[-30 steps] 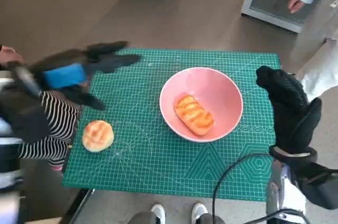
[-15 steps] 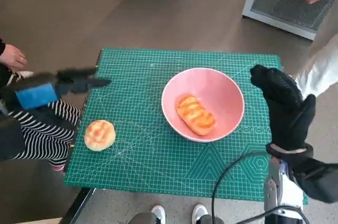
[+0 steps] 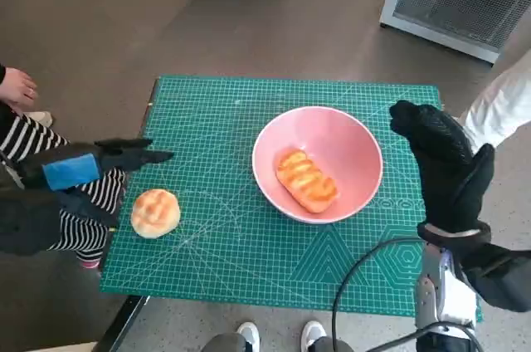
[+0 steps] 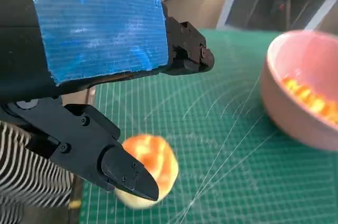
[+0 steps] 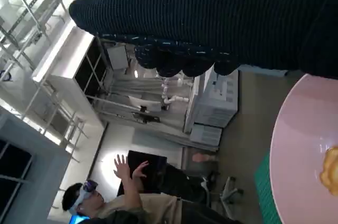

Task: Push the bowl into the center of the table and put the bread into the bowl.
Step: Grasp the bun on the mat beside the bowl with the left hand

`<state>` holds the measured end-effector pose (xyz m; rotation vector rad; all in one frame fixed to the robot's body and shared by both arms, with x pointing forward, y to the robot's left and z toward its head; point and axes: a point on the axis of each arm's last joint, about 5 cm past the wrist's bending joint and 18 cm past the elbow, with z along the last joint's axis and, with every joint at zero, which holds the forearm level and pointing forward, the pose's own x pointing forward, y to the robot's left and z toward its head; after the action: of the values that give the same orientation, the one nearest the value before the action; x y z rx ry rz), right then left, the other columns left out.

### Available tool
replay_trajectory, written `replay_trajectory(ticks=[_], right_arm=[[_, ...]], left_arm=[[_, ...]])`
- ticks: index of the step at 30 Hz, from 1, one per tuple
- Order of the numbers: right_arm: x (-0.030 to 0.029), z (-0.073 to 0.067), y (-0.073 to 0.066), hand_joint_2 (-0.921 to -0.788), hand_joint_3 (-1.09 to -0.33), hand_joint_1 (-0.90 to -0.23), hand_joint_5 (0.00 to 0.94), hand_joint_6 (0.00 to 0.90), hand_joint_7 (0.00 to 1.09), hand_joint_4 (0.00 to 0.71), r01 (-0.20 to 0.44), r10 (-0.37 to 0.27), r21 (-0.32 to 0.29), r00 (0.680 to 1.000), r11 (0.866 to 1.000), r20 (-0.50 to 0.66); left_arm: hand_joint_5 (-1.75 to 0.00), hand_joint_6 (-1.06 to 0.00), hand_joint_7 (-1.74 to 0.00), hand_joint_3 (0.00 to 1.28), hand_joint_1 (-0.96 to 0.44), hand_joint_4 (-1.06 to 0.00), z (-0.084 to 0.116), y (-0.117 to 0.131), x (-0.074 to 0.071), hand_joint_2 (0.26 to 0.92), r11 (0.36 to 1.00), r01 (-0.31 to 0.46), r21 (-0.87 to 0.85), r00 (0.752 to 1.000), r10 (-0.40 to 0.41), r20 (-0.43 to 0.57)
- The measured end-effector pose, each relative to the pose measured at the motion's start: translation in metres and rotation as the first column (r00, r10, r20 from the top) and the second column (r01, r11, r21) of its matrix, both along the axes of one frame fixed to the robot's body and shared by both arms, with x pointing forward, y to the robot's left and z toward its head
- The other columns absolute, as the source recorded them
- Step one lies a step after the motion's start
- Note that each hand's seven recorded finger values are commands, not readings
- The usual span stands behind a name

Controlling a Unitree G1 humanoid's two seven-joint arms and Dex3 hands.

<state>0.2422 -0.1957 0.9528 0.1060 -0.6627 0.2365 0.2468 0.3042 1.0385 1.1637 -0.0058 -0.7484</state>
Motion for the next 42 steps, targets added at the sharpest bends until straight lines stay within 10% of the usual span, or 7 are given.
replay_trajectory(ticks=[19,29,32,34,42], right_arm=[[-0.0027,0.003,-0.006,-0.921,-0.689,-0.684,0.000,0.031,0.49,0.130,0.013,-0.012,-0.010,1.000,1.000,0.010],[-0.0039,0.003,-0.007,-0.921,-0.684,-0.692,0.002,0.031,0.49,0.134,0.019,-0.019,-0.013,1.000,1.000,0.012],[-0.0043,0.003,-0.007,-0.921,-0.682,-0.693,0.003,0.030,0.49,0.136,0.024,-0.024,-0.011,1.000,1.000,0.012],[-0.0044,0.003,-0.007,-0.921,-0.682,-0.695,0.003,0.031,0.49,0.137,0.027,-0.027,-0.011,1.000,1.000,0.012],[-0.0046,0.004,-0.007,-0.921,-0.681,-0.702,0.003,0.031,0.49,0.138,0.034,-0.034,-0.010,0.999,0.999,0.014]], left_arm=[[-0.02,-0.42,-0.03,0.01,0.04,-0.33,-0.076,-0.011,0.020,0.761,0.991,-0.085,0.105,0.987,0.098,-0.128],[-0.07,-0.77,-0.12,0.03,0.10,-0.76,-0.080,-0.013,0.032,0.899,0.980,-0.107,0.170,0.988,0.124,-0.093],[-0.74,-0.63,-0.91,0.07,0.03,-0.73,-0.079,-0.014,0.034,0.914,0.978,-0.102,0.183,0.990,0.117,-0.076],[-0.89,-0.60,-1.09,0.07,0.02,-0.73,-0.079,-0.015,0.034,0.917,0.978,-0.092,0.187,0.992,0.106,-0.067],[-1.03,-0.60,-1.24,0.05,0.00,-0.76,-0.065,-0.014,0.036,0.920,0.982,-0.047,0.183,0.998,0.055,-0.040]])
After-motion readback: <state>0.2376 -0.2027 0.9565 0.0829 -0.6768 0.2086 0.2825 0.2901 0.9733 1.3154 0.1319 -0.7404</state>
